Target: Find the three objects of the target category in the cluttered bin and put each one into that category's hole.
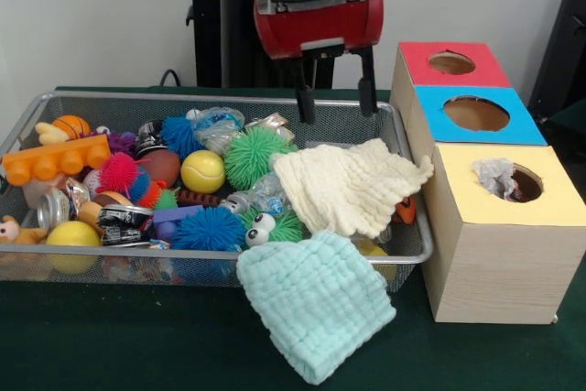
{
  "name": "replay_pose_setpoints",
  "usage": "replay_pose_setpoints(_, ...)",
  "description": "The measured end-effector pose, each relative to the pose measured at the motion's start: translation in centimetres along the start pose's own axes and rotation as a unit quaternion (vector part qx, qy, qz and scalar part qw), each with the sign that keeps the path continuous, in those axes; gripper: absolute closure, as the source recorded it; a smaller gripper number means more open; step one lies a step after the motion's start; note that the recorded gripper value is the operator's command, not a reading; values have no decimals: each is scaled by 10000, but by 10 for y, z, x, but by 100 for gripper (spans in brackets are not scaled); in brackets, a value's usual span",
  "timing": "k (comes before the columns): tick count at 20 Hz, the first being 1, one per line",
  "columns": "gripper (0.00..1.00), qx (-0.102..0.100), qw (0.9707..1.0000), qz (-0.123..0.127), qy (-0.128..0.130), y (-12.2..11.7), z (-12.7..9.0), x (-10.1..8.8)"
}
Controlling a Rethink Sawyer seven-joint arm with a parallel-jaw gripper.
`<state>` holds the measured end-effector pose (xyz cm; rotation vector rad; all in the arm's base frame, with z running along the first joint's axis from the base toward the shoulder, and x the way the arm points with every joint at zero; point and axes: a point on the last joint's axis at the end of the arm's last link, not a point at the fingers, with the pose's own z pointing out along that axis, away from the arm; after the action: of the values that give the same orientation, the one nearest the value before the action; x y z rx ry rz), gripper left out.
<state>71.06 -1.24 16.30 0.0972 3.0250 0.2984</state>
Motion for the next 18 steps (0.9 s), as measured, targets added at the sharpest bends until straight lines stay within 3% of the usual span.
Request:
replay_pose_setpoints(10,0,227,9996,-62,155,-12,-19,-14)
replay_pose_setpoints(18,0,268,9996,-102,61,-8,-34,-27)
